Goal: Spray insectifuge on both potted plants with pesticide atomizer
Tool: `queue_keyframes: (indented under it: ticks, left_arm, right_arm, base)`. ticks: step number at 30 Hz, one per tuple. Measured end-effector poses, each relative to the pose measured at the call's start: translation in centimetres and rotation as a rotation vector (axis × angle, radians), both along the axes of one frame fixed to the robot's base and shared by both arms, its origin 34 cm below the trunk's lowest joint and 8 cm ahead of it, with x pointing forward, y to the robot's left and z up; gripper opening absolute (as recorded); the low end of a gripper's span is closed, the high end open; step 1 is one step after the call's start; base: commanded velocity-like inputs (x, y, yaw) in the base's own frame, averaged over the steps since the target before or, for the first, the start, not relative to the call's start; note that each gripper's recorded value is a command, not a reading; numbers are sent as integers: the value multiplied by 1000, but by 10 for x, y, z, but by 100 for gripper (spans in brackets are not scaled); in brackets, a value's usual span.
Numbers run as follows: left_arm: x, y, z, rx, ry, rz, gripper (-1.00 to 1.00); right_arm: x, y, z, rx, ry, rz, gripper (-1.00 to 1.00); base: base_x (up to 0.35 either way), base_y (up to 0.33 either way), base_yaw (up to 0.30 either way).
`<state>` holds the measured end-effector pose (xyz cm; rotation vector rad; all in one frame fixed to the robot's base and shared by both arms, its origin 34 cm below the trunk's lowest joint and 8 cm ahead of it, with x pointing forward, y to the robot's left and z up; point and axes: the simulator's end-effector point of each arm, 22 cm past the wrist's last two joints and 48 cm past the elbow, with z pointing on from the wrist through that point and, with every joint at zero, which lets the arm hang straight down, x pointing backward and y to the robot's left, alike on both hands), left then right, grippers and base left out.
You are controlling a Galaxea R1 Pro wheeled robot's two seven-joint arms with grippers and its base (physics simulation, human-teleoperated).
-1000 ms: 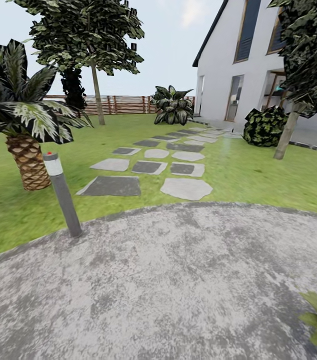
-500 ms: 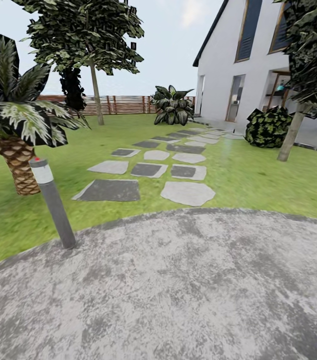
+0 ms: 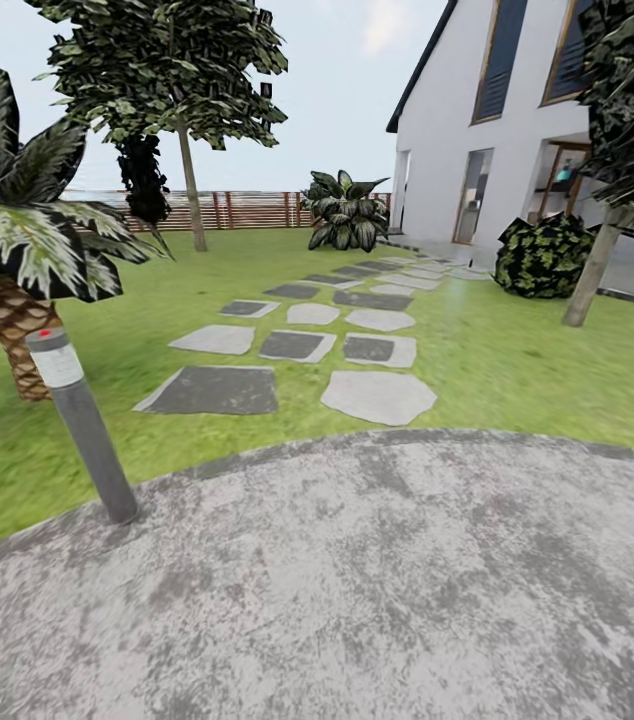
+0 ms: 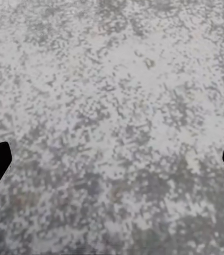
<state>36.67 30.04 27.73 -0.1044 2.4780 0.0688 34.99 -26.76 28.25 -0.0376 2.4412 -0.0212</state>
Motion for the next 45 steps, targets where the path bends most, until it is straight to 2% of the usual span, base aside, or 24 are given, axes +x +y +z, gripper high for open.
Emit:
queue_keyframes:
  ticks: [45]
  left_arm:
    - [0, 0, 0, 0, 0, 0, 100]
  right_arm:
    - [0, 0, 0, 0, 0, 1, 100]
  base:
    - [340, 0, 0]
